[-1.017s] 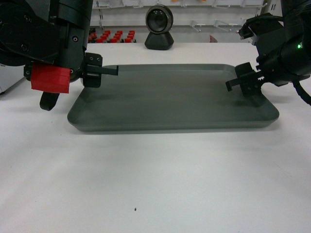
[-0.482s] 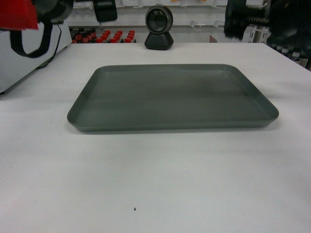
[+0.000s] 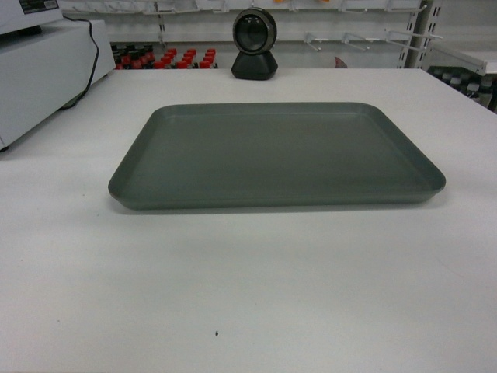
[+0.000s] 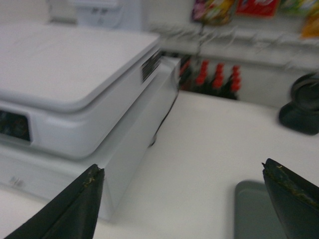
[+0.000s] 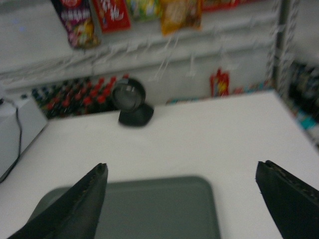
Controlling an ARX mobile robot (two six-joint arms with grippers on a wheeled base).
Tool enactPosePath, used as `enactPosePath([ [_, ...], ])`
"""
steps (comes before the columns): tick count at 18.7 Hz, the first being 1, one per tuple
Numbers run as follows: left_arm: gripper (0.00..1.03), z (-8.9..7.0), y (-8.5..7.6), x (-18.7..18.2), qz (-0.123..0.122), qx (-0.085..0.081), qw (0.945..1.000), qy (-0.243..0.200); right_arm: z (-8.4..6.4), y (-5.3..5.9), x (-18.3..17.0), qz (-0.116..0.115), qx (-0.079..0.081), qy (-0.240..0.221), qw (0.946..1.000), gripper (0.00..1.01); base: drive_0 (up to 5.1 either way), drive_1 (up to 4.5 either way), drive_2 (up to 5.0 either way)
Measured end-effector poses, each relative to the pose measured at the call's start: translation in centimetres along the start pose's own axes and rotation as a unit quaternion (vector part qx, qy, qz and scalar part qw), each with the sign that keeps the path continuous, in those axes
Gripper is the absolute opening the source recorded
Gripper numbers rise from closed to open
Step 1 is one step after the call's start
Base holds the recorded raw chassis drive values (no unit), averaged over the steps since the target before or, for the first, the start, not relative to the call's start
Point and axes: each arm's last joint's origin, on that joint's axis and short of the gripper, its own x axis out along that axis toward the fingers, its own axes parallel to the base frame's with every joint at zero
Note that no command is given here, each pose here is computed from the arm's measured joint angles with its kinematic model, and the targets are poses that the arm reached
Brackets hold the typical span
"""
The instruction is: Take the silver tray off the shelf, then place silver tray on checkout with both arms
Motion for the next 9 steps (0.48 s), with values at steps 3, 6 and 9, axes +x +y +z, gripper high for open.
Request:
enactPosePath([
  [3,0.62,-2.4,3.1,-3.5,-0.146,0.025,0.9886,-0.027,-1.7,-1.2,-6.5,-0.059,-0.075,-0.049,0.9942,0.59,0.0,0.00,0.0],
  [6,0.39,-4.3,4.7,-5.3,-0.165,0.034,0.9852,-0.030,-3.5,-1.4,-9.9,-0.060,-0.091,-0.036,0.9934,0.35,0.0,0.00,0.0],
  [9,0.08,-6.8,7.2,-7.3,-0.153,0.037,0.9873,-0.021,-5.3,-3.3,-12.9,-0.059,-0.090,-0.065,0.9921,0.03,0.0,0.00,0.0],
])
